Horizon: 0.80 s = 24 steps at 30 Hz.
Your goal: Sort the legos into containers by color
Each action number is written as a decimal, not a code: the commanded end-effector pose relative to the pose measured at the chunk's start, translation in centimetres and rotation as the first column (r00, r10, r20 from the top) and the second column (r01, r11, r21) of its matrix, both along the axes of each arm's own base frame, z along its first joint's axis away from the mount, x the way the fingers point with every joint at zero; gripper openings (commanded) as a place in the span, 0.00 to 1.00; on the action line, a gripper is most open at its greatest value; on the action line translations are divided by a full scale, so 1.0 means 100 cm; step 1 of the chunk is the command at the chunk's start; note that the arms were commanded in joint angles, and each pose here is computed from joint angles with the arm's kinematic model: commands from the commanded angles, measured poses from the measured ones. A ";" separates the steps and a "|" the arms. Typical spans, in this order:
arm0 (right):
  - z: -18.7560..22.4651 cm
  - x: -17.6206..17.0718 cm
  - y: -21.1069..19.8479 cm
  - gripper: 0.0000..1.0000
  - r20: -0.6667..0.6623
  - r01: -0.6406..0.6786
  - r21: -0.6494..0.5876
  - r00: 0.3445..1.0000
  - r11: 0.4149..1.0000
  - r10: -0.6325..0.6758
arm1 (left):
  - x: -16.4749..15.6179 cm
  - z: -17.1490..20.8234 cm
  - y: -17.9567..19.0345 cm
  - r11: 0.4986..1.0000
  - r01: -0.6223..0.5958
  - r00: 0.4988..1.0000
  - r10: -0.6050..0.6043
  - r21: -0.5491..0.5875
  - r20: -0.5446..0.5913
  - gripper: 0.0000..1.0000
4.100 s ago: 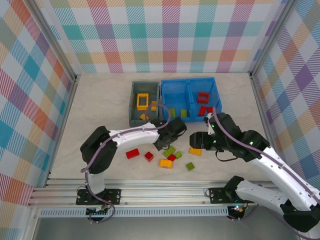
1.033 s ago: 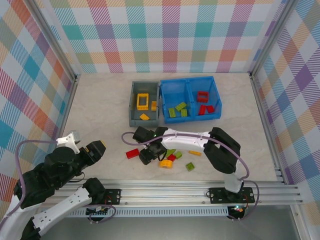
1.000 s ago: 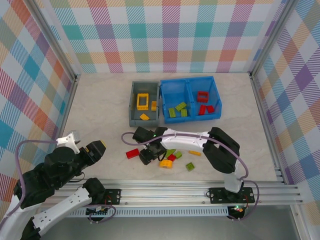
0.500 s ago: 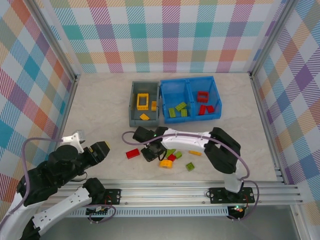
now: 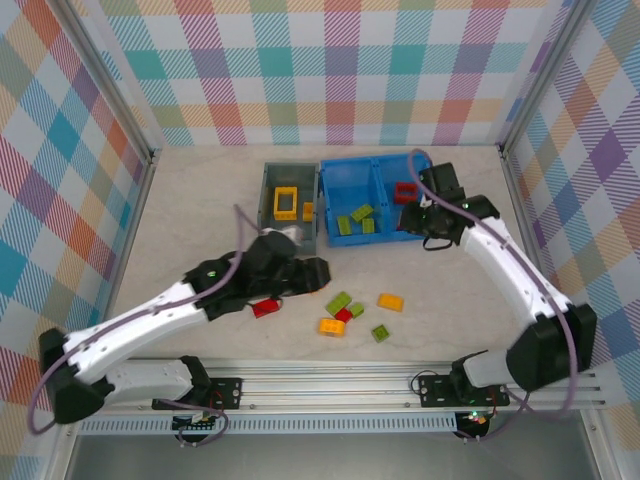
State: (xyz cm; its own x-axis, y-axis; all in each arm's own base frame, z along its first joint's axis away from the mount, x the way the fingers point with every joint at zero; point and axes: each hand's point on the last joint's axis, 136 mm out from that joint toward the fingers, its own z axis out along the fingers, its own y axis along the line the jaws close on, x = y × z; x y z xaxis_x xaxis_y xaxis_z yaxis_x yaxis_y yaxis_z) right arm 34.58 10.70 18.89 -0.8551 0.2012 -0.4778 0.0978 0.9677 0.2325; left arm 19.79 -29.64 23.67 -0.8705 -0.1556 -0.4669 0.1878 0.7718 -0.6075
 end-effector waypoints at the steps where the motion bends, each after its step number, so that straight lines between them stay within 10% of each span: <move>1: -0.023 0.029 0.011 0.32 -0.088 -0.034 0.120 0.995 0.992 0.045 | 0.008 0.046 -0.049 0.998 0.052 0.979 -0.045 -0.032 0.201 0.57; 12: -0.065 0.108 0.006 0.32 -0.233 0.038 0.256 0.972 0.966 0.023 | 0.005 0.021 -0.150 0.974 0.122 0.929 -0.180 0.191 0.322 0.59; 24: -0.085 0.114 0.039 0.31 -0.289 -0.003 0.267 0.954 0.964 0.083 | 0.010 0.022 -0.130 0.975 0.064 0.930 -0.136 0.213 0.342 0.60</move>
State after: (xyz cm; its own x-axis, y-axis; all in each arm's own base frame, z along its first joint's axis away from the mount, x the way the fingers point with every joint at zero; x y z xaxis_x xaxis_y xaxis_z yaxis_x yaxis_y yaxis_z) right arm 46.53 12.68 9.68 -0.9474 0.2819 -0.1514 0.1959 0.8850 0.4223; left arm 20.37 -44.37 23.67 -0.6812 0.0944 -0.7260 0.4632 0.8235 -0.3275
